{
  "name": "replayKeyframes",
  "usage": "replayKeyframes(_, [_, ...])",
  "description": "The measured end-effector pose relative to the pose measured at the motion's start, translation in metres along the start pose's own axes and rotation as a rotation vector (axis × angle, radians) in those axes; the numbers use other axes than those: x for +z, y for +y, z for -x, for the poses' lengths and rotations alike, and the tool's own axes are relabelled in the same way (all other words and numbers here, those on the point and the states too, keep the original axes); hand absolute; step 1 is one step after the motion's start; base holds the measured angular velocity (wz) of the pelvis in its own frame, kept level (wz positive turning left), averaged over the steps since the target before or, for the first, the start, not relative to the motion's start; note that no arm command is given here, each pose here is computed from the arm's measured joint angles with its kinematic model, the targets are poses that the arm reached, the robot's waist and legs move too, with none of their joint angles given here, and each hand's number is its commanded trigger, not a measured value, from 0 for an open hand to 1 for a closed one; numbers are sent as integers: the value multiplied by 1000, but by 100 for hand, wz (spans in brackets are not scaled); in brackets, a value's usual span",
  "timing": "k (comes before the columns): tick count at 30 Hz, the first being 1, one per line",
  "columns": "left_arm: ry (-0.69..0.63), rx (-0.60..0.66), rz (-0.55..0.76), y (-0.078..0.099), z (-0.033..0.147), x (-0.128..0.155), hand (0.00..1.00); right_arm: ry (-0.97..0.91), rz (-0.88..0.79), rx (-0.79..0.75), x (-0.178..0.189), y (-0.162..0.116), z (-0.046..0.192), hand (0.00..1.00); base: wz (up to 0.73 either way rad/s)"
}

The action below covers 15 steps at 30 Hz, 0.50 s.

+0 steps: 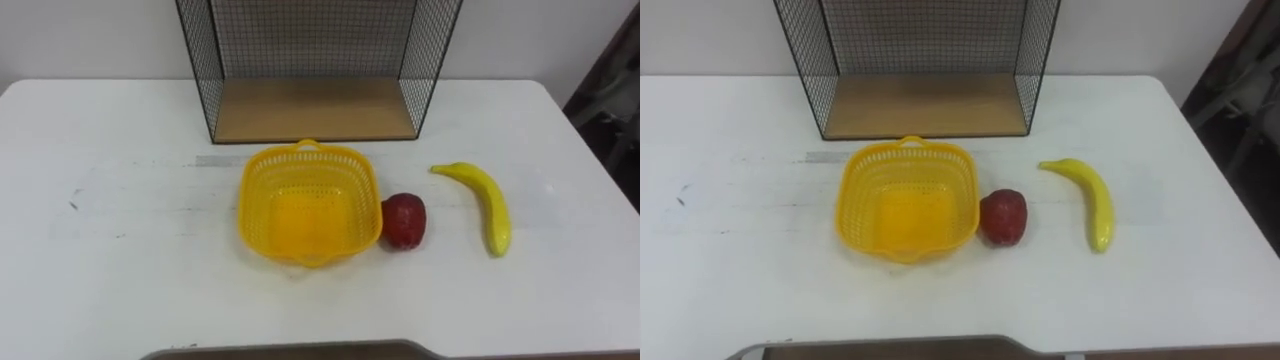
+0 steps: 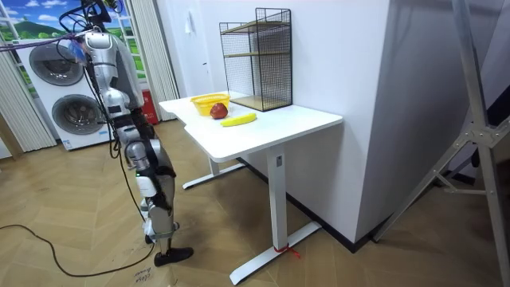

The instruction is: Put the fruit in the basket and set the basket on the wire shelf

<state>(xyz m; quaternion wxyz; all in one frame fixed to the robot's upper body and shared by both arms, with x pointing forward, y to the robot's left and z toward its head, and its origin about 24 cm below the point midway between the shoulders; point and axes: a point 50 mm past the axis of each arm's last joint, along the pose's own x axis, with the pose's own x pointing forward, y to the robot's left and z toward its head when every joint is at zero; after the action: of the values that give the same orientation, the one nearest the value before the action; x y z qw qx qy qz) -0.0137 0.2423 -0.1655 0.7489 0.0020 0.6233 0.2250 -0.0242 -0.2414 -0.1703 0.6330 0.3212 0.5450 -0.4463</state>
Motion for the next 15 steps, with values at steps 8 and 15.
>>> replayKeyframes(8, [42, 84, -3, 25, 2, -12, 0, -110, -586, -103, 44, 1, 3, 0, -1])
replayKeyframes(15, [20, 99, -5, 28, 2, -8, 0, -316, -802, -110, 114, 19, 25, 0, -6])
